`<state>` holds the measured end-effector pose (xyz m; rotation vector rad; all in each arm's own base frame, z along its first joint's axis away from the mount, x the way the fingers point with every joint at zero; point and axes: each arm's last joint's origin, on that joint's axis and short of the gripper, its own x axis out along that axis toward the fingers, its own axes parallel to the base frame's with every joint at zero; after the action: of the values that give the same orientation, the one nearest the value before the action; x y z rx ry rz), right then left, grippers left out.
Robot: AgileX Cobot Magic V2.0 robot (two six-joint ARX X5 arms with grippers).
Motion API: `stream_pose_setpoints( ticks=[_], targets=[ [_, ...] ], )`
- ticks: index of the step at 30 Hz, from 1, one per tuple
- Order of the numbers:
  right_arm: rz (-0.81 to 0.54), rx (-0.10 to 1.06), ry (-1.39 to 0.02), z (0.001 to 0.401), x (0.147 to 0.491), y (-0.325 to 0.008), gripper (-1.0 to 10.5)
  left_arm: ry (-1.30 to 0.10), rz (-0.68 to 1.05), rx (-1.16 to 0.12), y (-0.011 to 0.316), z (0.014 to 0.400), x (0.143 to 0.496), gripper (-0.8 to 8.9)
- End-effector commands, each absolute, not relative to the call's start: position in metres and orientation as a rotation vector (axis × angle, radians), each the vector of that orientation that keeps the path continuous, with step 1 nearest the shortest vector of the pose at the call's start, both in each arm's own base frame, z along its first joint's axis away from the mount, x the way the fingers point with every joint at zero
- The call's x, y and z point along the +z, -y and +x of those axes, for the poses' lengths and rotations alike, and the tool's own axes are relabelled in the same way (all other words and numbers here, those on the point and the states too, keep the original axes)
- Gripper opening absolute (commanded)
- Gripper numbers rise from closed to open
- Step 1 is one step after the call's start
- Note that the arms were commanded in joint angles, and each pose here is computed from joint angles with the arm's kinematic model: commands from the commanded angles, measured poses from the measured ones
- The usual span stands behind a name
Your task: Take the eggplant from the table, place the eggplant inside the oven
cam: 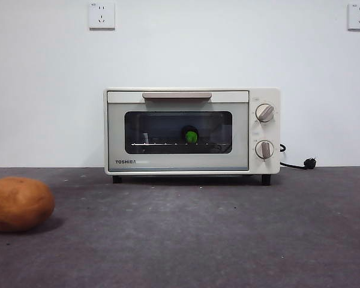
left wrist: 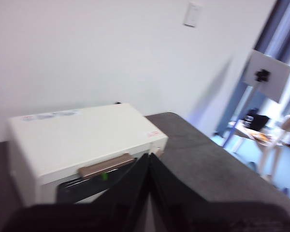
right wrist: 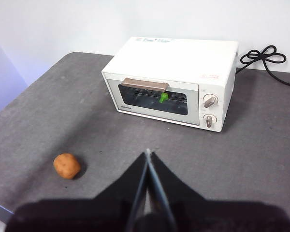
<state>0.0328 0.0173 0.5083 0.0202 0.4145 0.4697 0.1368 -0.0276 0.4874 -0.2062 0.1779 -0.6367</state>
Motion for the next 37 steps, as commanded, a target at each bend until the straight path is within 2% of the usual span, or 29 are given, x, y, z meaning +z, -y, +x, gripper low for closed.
stream_pose_setpoints(
  ticks=[1,4,9,29,37],
  targets=[
    [0.027,0.468,-0.433,0.031,0.507,-0.016,0.0,-0.155,-0.156,-0.575,0.025,0.121,0.488,-0.06],
    [0.027,0.468,-0.433,0.031,0.507,-0.016,0.0,-0.146,-0.142,-0.522,0.022,0.107,0.489,-0.06],
    [0.027,0.468,-0.433,0.031,0.507,-0.016,0.0,-0.145,-0.143,-0.519,0.021,0.094,0.488,-0.06],
    [0.023,0.466,-0.450,0.037,0.507,-0.019,0.0,-0.151,-0.172,-0.534,0.021,0.094,0.489,-0.04],
    [0.014,0.456,-0.485,0.050,0.506,-0.026,0.0,-0.184,-0.258,-0.527,0.021,0.095,0.488,-0.04]
  ],
)
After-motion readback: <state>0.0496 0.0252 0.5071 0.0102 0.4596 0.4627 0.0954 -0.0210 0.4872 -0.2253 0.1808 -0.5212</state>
